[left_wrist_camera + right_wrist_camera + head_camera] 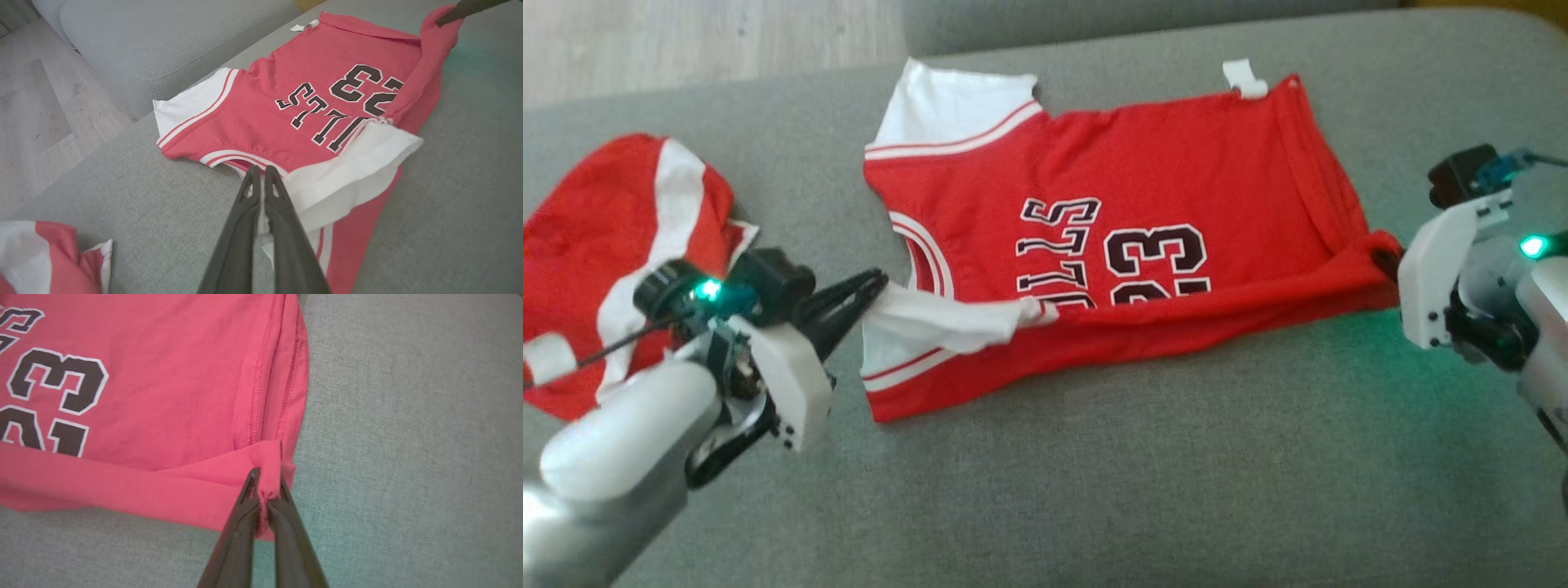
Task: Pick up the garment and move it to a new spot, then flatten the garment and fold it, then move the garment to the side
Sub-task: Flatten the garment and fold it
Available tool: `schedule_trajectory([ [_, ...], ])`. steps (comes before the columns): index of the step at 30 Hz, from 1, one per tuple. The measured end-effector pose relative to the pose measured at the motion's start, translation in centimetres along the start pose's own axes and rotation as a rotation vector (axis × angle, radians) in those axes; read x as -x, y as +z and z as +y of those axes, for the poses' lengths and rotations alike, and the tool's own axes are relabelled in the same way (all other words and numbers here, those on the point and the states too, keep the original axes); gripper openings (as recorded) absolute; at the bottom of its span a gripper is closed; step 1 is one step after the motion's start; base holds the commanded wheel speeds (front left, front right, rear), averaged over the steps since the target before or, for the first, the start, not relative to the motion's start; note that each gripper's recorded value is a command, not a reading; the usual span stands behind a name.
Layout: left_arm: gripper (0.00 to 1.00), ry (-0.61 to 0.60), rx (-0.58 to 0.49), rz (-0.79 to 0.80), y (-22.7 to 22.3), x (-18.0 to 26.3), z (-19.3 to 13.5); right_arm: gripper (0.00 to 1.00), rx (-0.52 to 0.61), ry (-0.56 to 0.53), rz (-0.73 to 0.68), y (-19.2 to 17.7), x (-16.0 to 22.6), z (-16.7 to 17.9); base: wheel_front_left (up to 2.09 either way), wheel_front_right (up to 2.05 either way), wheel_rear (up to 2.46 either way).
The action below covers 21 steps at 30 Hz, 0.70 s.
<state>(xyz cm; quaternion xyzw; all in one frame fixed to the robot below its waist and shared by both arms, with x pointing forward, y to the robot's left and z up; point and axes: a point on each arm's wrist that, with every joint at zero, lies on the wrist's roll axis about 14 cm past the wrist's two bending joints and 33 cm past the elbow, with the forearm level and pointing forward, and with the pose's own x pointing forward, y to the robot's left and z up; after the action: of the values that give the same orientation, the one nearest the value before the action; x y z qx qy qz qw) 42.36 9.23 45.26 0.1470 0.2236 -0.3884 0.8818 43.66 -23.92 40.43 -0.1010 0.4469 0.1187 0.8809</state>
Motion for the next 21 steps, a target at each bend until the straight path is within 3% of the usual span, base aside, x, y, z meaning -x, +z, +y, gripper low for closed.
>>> schedule_trajectory([
  [6,0.0,0.007,-0.027,0.027,0.0,-2.0,1.8,0.0,-0.02,0.008,0.008,0.3,-1.7,0.5,0.0,0.0,0.0],
  [7,0.0,0.013,-0.028,0.015,0.4,-2.3,2.1,0.42,-0.023,0.008,-0.014,0.6,-1.8,0.5,0.0,0.0,0.0],
  [8,0.51,0.022,-0.031,-0.008,0.9,-2.6,2.4,1.0,-0.032,0.003,-0.035,1.1,-1.9,0.3,0.0,0.0,0.0],
  [9,1.0,0.035,-0.035,-0.031,1.5,-2.8,2.9,1.0,-0.034,-0.006,-0.052,1.4,-1.9,0.1,0.0,0.0,0.0],
  [12,1.0,0.082,-0.04,-0.116,3.5,-3.0,4.2,1.0,-0.065,-0.018,-0.167,3.9,-1.5,-0.3,0.0,0.0,0.0],
  [16,1.0,0.193,-0.006,-0.284,6.8,-2.2,6.0,1.0,-0.114,-0.019,-0.468,9.6,0.7,-0.4,0.0,0.0,0.0],
  [19,1.0,0.273,0.034,-0.402,9.3,-0.8,6.8,1.0,-0.089,-0.02,-0.653,12.6,3.0,0.0,0.0,0.0,0.0],
  [21,1.0,0.299,0.054,-0.428,9.7,-0.3,7.0,1.0,-0.064,-0.029,-0.704,13.2,3.8,0.0,0.0,0.0,0.0],
])
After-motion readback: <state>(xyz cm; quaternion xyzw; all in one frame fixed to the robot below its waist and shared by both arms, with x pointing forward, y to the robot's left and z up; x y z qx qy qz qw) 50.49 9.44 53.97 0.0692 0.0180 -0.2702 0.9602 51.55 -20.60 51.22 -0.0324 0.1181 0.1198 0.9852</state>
